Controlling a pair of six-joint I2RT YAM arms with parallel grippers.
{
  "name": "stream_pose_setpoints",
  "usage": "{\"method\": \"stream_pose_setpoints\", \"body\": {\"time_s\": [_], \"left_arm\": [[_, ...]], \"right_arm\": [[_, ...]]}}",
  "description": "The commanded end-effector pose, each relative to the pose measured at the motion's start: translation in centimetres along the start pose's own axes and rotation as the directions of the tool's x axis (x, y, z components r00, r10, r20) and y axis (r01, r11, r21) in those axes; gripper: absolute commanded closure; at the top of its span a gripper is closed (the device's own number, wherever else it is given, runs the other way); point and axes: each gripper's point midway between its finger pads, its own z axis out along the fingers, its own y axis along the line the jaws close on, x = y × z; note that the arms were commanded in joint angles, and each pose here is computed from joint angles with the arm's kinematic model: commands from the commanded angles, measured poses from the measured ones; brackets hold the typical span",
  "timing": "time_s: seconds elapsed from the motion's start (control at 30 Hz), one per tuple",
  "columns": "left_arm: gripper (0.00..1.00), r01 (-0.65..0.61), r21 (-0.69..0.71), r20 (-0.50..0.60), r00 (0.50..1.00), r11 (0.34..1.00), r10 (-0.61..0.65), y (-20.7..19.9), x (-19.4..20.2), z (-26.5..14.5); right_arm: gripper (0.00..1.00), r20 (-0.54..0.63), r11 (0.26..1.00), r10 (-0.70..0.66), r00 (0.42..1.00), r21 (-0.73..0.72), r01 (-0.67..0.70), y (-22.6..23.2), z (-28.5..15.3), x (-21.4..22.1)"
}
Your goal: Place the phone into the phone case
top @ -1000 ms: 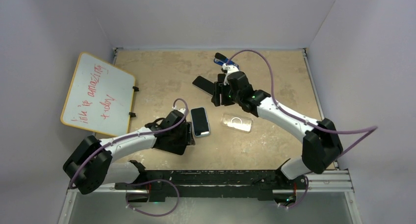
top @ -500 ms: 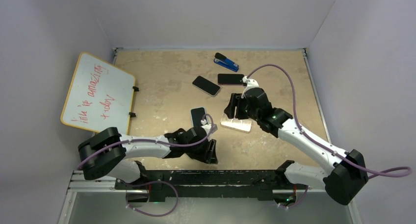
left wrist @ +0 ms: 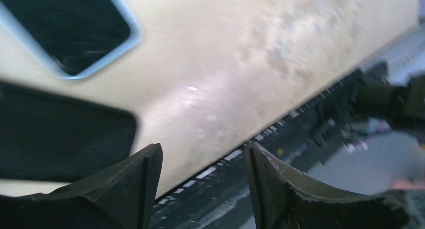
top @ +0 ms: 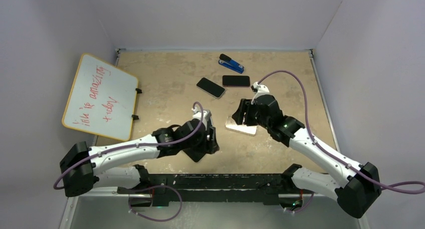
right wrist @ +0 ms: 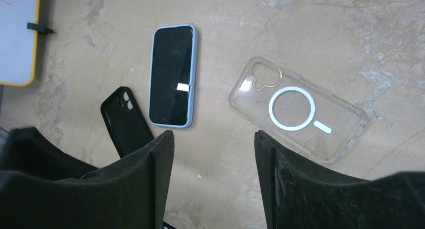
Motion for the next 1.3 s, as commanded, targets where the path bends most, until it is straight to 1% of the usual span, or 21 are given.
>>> {"method": "stream_pose_setpoints", "body": {"time_s": [0.0,0.07,0.13,0.2,0.27,0.37,0.47,0.67,0.73,0.83,0.97,1.03,1.2,1.27], "left_arm": [[0.37,0.125,-0.311,0.105,0.990,0.942,-0.097,7.8,-1.7,-2.7],[0.38,0.192,-0.376,0.147,0.978,0.906,-0.146,10.4,-1.7,-3.3],[0.39,0.263,-0.443,0.198,0.961,0.857,-0.193,12.7,-1.2,-3.9],[0.40,0.320,-0.483,0.242,0.943,0.815,-0.227,14.2,-0.7,-4.3],[0.40,0.351,-0.511,0.261,0.933,0.785,-0.248,15.2,-0.2,-4.4],[0.43,0.360,-0.532,0.256,0.931,0.767,-0.259,15.9,0.6,-4.0],[0.47,0.344,-0.537,0.232,0.938,0.770,-0.257,16.0,1.0,-3.4],[0.50,0.313,-0.593,0.191,0.950,0.742,-0.248,17.1,2.0,-2.5],[0.53,0.307,-0.595,0.183,0.952,0.742,-0.247,17.2,2.2,-2.1],[0.58,0.288,-0.588,0.166,0.958,0.756,-0.235,17.1,2.2,-1.4],[0.63,0.254,-0.586,0.131,0.967,0.769,-0.219,17.0,2.5,-0.8],[0.68,0.237,-0.585,0.116,0.971,0.776,-0.209,17.0,2.6,-0.5],[0.78,0.197,-0.537,0.114,0.980,0.820,-0.161,16.1,1.5,0.8],[0.80,0.183,-0.539,0.119,0.983,0.822,-0.141,16.0,1.0,1.1]], "right_arm": [[0.39,0.016,1.000,0.021,1.000,-0.014,-0.021,0.1,-0.5,0.0],[0.39,0.017,0.999,0.023,1.000,-0.033,-0.022,0.4,-0.6,0.0],[0.40,0.017,0.999,0.025,1.000,-0.047,-0.024,0.6,-0.6,0.1],[0.40,0.014,0.998,0.025,1.000,-0.049,-0.025,0.6,-0.6,0.3],[0.40,0.010,0.999,0.024,1.000,-0.047,-0.024,0.5,-0.6,0.4],[0.40,0.004,0.999,0.023,1.000,-0.047,-0.023,0.4,-0.6,0.7],[0.40,-0.003,0.998,0.022,1.000,-0.050,-0.022,0.5,-0.6,0.9],[0.40,0.000,0.999,0.018,1.000,-0.050,-0.018,0.4,-0.9,0.7],[0.40,0.003,0.998,0.020,1.000,-0.052,-0.020,0.4,-0.9,0.7],[0.40,0.000,0.998,0.022,1.000,-0.054,-0.022,0.4,-1.0,0.8],[0.40,-0.002,0.999,0.021,1.000,-0.050,-0.021,0.3,-1.1,1.0],[0.40,-0.003,0.998,0.021,1.000,-0.054,-0.021,0.3,-1.1,1.0],[0.40,-0.002,0.998,0.031,1.000,-0.062,-0.031,0.4,-1.3,1.1],[0.40,-0.001,0.997,0.036,0.999,-0.065,-0.036,0.4,-1.3,1.2]]}}
